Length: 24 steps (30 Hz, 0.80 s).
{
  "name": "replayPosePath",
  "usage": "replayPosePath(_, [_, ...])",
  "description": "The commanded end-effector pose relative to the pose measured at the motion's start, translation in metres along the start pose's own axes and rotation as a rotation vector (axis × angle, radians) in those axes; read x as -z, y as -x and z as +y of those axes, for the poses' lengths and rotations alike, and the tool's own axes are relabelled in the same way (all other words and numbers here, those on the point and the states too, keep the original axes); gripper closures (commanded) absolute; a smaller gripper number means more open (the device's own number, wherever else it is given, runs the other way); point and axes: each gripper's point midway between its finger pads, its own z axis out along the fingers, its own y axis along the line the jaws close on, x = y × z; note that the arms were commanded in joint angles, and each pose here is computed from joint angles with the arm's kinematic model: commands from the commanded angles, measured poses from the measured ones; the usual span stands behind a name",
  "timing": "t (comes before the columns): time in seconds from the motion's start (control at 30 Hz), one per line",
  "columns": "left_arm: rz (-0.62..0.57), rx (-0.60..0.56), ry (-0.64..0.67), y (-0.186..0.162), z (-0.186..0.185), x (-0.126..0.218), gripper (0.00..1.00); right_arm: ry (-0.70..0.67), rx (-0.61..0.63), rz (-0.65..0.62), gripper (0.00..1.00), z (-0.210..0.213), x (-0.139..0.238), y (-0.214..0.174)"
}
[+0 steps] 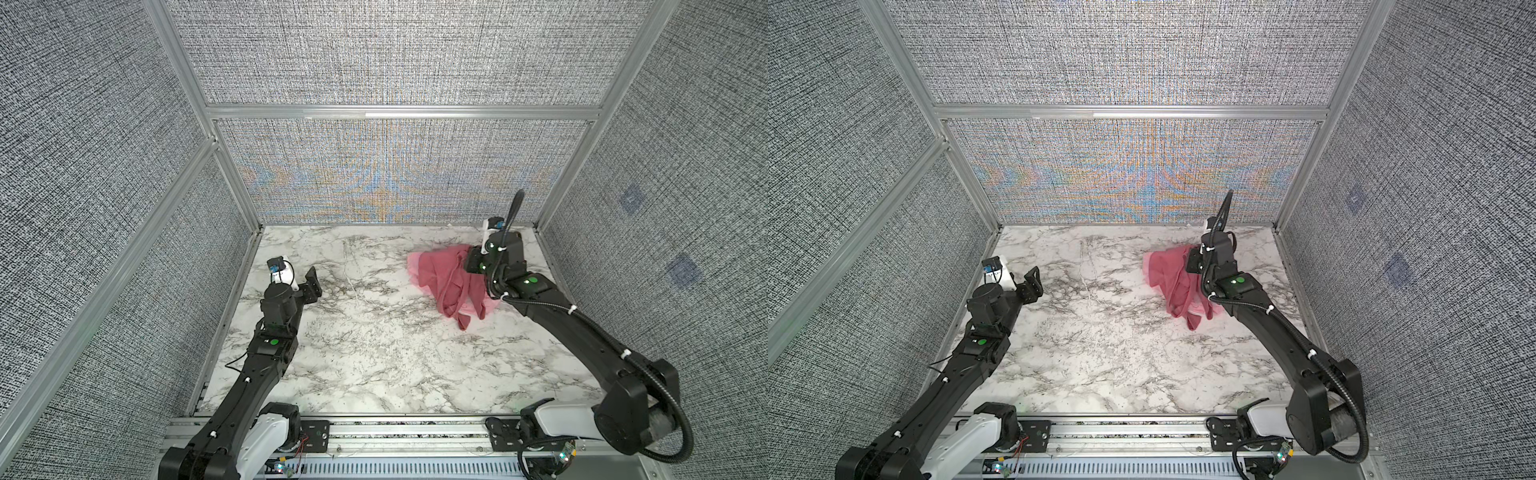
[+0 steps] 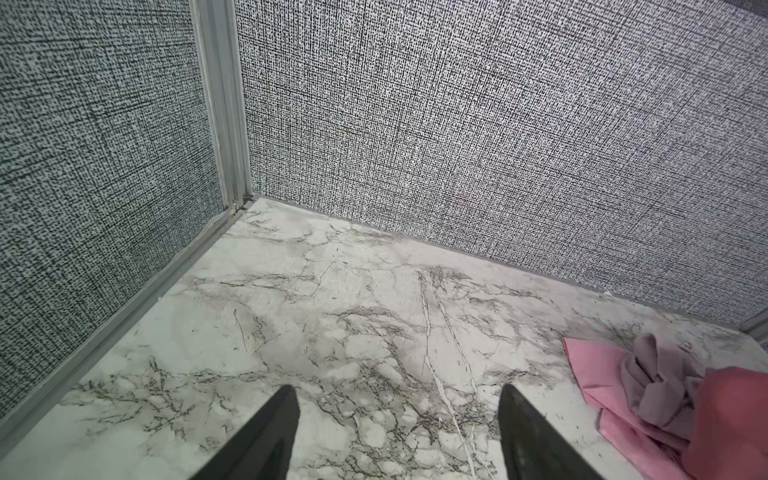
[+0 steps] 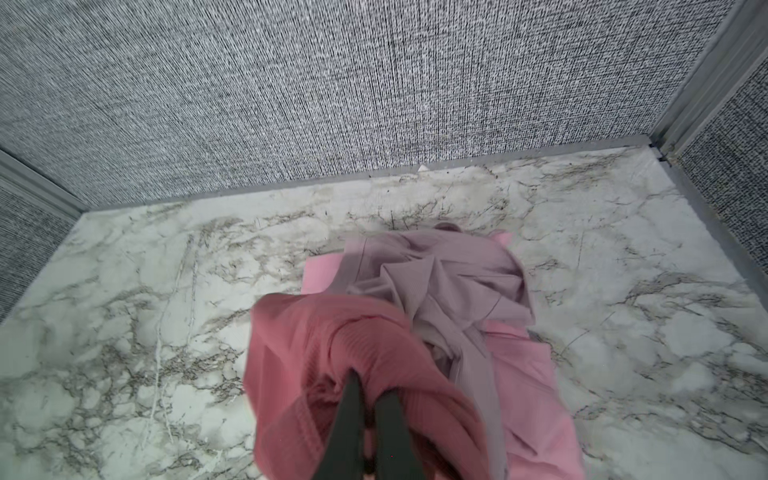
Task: Pick out a specific cloth from the pile
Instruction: 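Lift the rose-red cloth with the right gripper, pulling it free of the pile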
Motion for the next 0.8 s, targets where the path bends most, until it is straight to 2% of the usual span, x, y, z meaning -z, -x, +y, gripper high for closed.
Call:
replayPosePath(0.0, [-0.005, 0.010, -0.041, 0.001, -0.007, -0.001, 0.23, 0.089, -0.050, -0.055, 1.00, 0.012, 0.016, 0.027])
replayPosePath(0.23, [-0.010, 0.029, -0.047, 0.009, -0.011, -0.005, 0.23, 0.229, -0.054, -0.126, 1.00, 0.037, 0.050, 0.073])
replayPosePath(0.53, [-0.016, 0.022, 0.046, 0.039, -0.002, 0.006, 0.23, 0.504, -0.045, -0.149, 1.00, 0.094, 0.085, 0.119])
replayPosePath(0.77, [-0.047, 0.023, 0.095, 0.069, 0.001, 0.028, 0.23, 0.762, 0.002, -0.109, 1.00, 0.159, 0.105, 0.133])
